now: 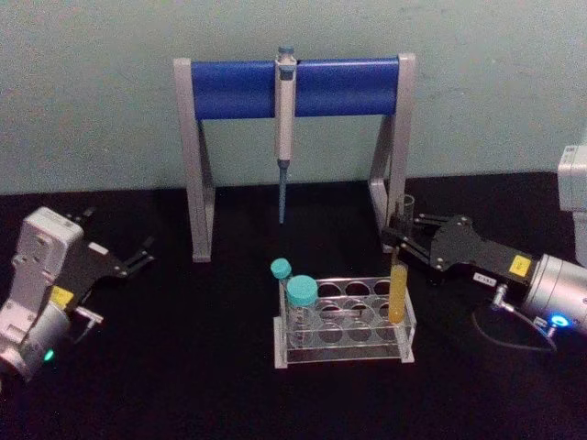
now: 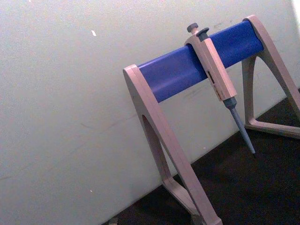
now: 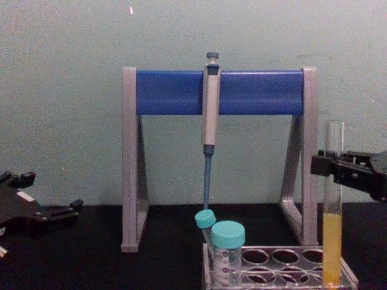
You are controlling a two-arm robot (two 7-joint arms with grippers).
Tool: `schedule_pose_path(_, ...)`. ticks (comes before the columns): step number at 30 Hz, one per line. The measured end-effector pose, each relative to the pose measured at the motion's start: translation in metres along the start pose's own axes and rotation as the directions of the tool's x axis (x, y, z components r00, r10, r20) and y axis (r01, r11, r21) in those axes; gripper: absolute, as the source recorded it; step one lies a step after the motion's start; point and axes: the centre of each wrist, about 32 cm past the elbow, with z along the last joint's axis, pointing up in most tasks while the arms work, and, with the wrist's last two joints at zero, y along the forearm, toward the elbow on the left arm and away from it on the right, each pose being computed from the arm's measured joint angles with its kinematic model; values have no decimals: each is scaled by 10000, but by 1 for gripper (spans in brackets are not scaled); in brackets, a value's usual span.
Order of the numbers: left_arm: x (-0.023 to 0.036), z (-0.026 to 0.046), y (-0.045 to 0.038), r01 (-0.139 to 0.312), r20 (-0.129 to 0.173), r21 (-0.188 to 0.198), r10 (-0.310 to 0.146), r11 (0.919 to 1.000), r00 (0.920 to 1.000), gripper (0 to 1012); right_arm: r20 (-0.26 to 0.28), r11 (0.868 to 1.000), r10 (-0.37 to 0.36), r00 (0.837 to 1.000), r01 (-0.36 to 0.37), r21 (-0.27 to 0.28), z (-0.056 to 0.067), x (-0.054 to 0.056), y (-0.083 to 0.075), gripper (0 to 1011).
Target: Pick up the test tube from the test tube rack, shake it, then place it back into the test tube rack.
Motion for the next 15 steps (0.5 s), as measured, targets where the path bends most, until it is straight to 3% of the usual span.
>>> schedule_pose_path(15, 0, 0, 0, -1, 0, -1, 1, 10000, 10000, 1001, -95, 9995, 192, 9998, -194, -238, -89, 13, 16, 237)
